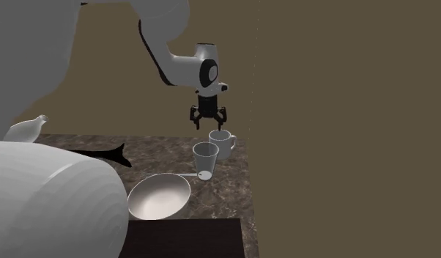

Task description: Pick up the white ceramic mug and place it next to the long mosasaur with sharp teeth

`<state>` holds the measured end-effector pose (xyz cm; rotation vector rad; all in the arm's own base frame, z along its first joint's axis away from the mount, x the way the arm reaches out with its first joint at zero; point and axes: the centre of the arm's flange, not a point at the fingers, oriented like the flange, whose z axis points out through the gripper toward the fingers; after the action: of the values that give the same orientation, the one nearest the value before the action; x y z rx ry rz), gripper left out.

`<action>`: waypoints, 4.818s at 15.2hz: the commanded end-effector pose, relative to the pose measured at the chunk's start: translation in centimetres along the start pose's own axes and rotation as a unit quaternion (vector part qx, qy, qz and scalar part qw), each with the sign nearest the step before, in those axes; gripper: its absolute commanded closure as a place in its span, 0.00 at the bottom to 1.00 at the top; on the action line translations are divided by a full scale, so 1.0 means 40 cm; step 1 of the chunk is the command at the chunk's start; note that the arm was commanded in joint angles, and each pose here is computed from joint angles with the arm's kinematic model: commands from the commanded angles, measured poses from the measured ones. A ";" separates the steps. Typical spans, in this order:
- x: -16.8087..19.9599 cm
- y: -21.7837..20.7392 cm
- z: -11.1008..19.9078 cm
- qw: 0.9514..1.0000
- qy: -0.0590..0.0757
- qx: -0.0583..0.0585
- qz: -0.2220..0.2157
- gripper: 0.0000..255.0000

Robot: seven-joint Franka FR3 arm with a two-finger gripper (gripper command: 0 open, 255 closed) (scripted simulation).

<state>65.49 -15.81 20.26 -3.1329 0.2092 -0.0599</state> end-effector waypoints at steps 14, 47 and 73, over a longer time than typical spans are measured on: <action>0.016 0.007 0.118 1.000 0.001 -0.001 0.000 0.00; 0.027 0.006 -0.172 1.000 0.001 -0.001 0.000 1.00; -0.221 -0.253 -0.374 1.000 0.001 -0.001 0.000 1.00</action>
<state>58.60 -5.65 34.82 -3.1347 0.2061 -0.0619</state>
